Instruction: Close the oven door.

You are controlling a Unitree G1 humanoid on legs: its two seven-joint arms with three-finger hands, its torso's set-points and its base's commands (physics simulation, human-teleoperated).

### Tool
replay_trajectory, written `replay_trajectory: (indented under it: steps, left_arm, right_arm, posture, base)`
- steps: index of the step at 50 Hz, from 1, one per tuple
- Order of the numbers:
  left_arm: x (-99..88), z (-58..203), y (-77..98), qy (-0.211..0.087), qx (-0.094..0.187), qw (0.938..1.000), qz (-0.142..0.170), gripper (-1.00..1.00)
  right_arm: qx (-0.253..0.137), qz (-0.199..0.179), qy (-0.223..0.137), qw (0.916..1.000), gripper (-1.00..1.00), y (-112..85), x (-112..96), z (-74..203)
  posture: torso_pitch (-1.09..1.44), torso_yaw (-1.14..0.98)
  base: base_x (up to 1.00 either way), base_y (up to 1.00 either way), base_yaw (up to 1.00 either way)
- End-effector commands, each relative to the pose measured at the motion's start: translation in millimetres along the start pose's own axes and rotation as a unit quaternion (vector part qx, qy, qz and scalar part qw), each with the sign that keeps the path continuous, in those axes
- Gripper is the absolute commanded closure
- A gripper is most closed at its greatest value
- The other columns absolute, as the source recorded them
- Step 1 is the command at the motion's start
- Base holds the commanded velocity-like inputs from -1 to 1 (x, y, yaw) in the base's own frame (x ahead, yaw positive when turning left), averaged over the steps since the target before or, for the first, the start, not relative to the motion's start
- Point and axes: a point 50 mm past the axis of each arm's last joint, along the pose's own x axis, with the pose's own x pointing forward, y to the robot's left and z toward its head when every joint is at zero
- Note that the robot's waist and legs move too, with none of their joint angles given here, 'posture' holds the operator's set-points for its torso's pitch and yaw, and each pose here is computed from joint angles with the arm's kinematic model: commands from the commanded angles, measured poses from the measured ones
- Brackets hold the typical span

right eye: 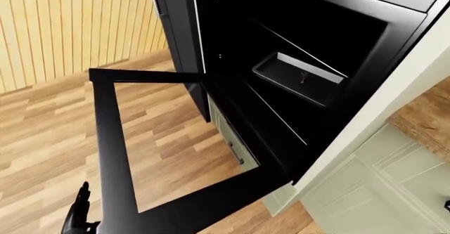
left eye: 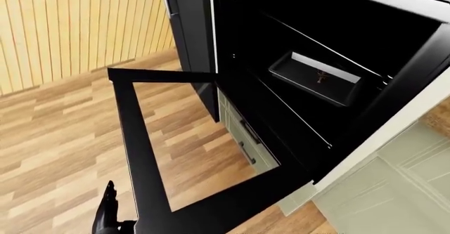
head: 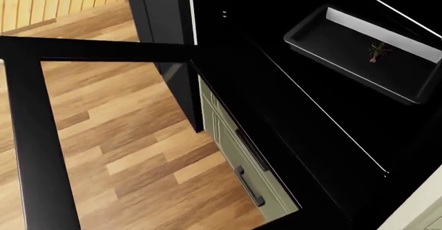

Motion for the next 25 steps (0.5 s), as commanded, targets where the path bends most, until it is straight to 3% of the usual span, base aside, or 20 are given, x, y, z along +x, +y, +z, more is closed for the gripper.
replay_trajectory:
  steps: [1,25]
  left_arm:
    - [5.4,10.0,10.3,-0.025,-0.006,0.9995,0.021,-1.00]
    - [5.3,10.3,10.3,-0.027,-0.007,0.9994,0.021,-1.00]
  right_arm:
    - [-0.009,-0.006,-0.011,0.9999,-1.00,-5.8,-1.7,3.7]
    - [-0.008,0.002,-0.012,0.9999,-1.00,-5.0,-1.7,4.0]
  posture:
    - [0.04,0.00]
    - [0.25,0.00]
  base:
    - [0.00,0.00,0.00]
    - [0.00,0.00,0.00]
